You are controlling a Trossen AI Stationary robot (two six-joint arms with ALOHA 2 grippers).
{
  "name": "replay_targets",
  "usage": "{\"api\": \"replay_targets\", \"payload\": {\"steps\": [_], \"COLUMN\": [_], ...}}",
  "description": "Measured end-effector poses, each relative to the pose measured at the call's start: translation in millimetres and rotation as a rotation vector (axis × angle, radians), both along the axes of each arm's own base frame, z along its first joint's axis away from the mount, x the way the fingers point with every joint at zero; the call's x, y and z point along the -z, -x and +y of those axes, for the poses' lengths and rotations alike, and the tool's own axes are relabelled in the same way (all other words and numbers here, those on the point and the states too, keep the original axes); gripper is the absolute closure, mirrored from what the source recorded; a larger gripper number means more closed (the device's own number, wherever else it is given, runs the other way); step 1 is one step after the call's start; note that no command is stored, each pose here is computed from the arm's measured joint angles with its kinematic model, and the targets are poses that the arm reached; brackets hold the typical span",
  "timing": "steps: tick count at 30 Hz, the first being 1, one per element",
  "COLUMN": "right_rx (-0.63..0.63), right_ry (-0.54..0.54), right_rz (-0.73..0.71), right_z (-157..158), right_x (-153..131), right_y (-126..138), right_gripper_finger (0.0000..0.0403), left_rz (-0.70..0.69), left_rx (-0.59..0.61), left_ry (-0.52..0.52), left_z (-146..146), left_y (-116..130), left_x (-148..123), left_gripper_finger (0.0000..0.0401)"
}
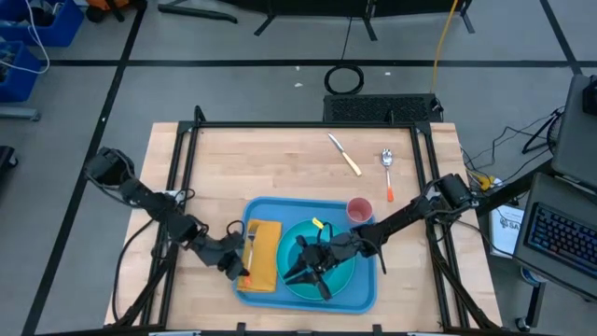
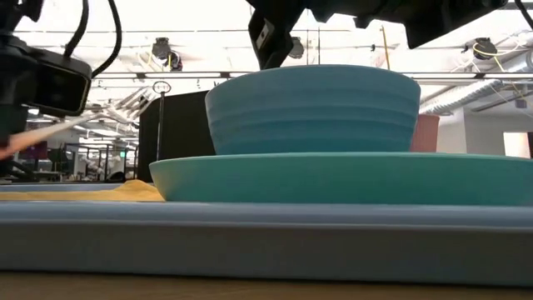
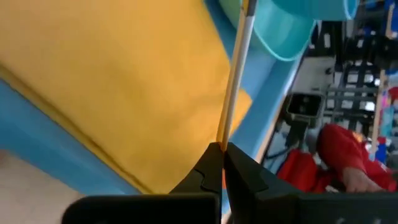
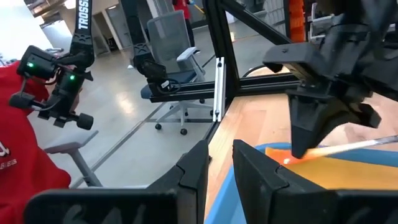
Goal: Set up tray
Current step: Put the orange fork on the top of the yellow table napkin
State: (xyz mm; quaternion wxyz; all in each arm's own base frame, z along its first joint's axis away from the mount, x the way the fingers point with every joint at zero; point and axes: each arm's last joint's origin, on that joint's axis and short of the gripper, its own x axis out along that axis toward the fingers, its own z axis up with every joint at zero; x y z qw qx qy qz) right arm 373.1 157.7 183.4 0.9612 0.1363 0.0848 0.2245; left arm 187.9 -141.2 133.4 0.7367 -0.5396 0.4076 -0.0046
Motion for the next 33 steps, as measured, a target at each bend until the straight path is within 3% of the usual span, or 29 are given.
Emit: {"api": "replay_targets", "payload": {"steps": [16, 33], "right_rx": [0.0, 0.001], "right_ry": [0.0, 0.0], "right_rz": [0.0, 0.001], "right_z": [-0.2, -0.2], "right_x": [0.0, 0.0], "right_y": [-0.1, -0.1], "right_gripper_finger": [0.0339, 0.0339], "left_rz": [0.101, 0.111], "left_rx": [0.05, 0.05], "left_ry": [-0.03, -0.056], "left_z": [16.9, 18.1], "left_y": [-4.3, -3.4], "left_x": [7.5, 9.1], "left_gripper_finger": [0.0397, 0.0397]}}
